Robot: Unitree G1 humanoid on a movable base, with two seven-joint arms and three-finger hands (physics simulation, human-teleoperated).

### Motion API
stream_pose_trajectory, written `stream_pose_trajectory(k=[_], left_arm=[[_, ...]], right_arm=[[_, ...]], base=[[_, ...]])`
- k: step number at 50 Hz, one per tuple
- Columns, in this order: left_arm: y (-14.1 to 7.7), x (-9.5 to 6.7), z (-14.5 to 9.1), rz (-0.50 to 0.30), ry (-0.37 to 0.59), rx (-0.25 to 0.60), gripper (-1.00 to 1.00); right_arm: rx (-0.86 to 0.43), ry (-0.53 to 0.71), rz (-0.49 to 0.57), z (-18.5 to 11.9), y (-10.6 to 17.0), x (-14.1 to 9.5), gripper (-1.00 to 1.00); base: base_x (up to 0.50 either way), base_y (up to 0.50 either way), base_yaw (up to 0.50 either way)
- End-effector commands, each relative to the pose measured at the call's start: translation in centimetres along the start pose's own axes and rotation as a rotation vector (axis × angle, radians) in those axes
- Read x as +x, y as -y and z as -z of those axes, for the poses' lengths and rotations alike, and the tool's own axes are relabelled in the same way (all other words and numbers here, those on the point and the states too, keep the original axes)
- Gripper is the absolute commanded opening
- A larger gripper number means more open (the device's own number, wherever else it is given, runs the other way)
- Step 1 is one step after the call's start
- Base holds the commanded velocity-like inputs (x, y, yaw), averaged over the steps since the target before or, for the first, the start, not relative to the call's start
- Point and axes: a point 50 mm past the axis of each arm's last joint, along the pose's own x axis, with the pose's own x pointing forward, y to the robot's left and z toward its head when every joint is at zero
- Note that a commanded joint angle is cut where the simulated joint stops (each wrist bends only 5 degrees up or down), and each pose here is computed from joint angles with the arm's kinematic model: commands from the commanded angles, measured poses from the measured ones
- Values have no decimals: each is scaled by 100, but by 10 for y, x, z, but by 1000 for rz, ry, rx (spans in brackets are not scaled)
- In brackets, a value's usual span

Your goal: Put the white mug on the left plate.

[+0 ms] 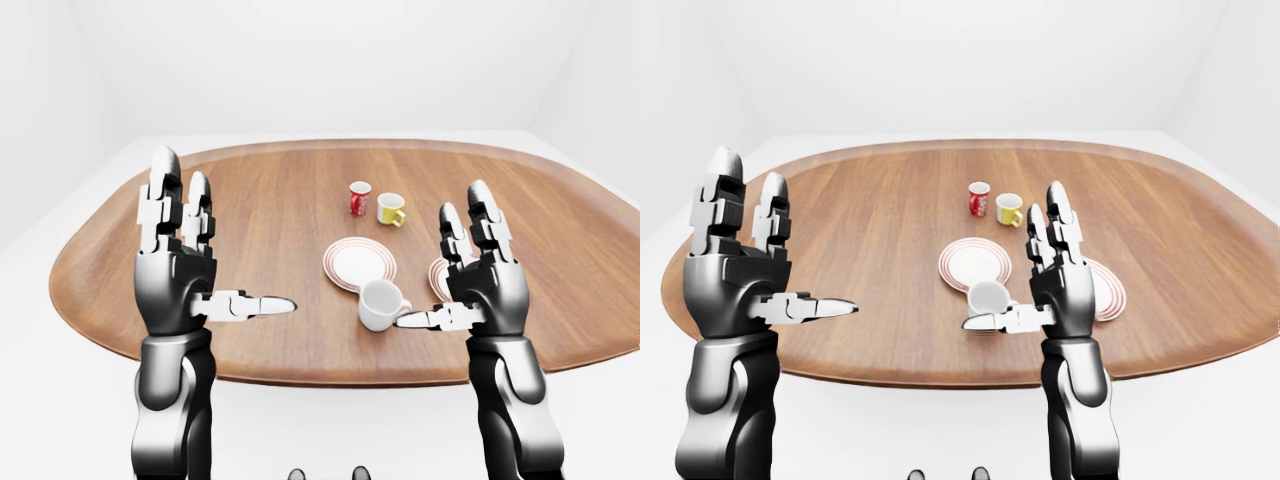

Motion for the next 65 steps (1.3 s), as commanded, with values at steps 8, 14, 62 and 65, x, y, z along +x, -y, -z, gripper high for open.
stream_pose_trajectory(k=[8, 14, 62, 65], left_arm=[[0, 0, -2, 0, 9, -3, 100], [0, 0, -2, 0, 7, -4, 100], [1, -1, -3, 3, 10, -11, 100], [1, -1, -3, 2, 11, -11, 100]], right_arm=[[-2, -3, -9, 0, -1, -1, 100], [-2, -5, -12, 1, -1, -1, 100], [-169, -94, -203, 6, -36, -26, 100], [-165, -115, -218, 8, -37, -31, 100]], base=[[50, 3, 0], [50, 3, 0], [26, 1, 0], [0, 0, 0]])
